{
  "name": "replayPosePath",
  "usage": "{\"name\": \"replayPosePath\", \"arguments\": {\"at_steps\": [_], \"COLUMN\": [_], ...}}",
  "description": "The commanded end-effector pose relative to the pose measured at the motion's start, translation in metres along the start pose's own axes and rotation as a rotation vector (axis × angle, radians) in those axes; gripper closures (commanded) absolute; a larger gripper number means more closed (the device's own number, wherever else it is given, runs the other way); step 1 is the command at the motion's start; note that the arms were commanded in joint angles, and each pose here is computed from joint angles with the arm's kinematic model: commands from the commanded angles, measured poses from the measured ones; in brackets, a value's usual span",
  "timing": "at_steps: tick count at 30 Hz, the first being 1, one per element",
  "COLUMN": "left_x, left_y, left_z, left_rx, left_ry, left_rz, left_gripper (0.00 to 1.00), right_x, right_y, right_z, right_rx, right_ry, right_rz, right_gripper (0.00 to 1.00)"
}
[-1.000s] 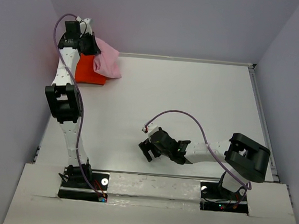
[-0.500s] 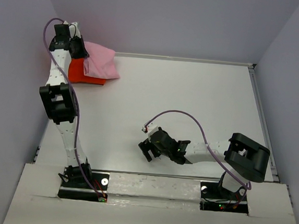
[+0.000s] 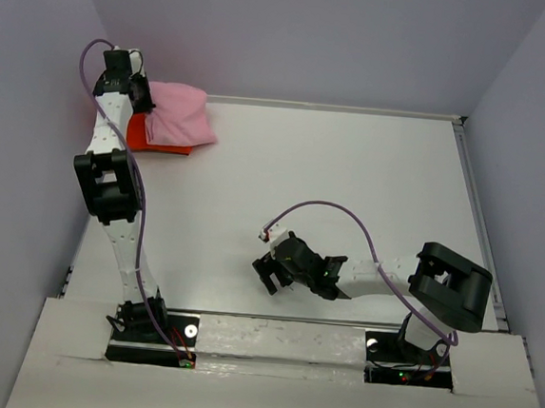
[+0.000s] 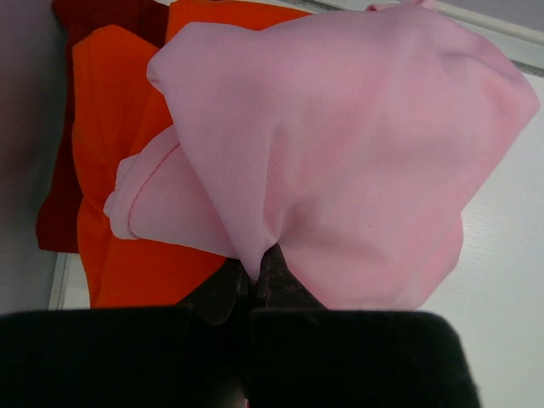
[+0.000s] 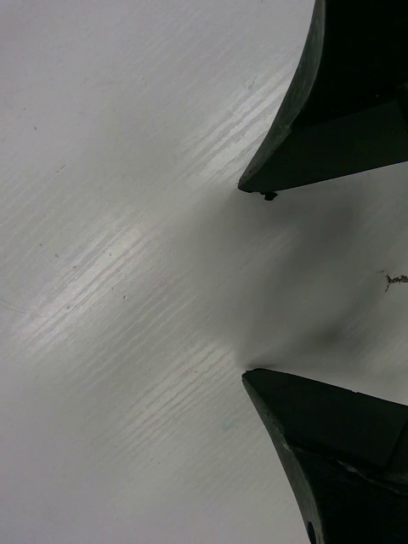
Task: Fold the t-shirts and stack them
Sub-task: Put the neatly folded tshirt into the corner of the board with the left arm
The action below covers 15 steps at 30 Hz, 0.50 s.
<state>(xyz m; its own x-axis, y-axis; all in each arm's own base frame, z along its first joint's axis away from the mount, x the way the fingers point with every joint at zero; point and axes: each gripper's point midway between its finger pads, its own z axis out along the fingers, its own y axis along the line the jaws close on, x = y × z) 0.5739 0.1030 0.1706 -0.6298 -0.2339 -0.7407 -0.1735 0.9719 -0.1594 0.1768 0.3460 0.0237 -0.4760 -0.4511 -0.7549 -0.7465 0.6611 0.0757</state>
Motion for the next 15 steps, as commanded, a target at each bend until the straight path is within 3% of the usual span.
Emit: {"name": "replayPosePath", "arguments": {"at_steps": [1, 15], "left_x": [-0.016, -0.07], "left_y": [0.025, 0.001], "left_z": [-0.001, -0.044], "left_rx": [-0.115, -0.009], "left_ry": [-0.061, -0.189], "left_rz": [0.014, -0.011], "left_gripper": [1.0, 1.0], "right_x": [0.025, 0.027], "right_y": [0.002, 0.002], "right_z": [0.001, 0.003], "right_rx": [-0.008, -0.009], "right_ry": [0.065, 0.074], "right_rz": [-0.01, -0.015], "right_gripper": [0.11, 0.11]}}
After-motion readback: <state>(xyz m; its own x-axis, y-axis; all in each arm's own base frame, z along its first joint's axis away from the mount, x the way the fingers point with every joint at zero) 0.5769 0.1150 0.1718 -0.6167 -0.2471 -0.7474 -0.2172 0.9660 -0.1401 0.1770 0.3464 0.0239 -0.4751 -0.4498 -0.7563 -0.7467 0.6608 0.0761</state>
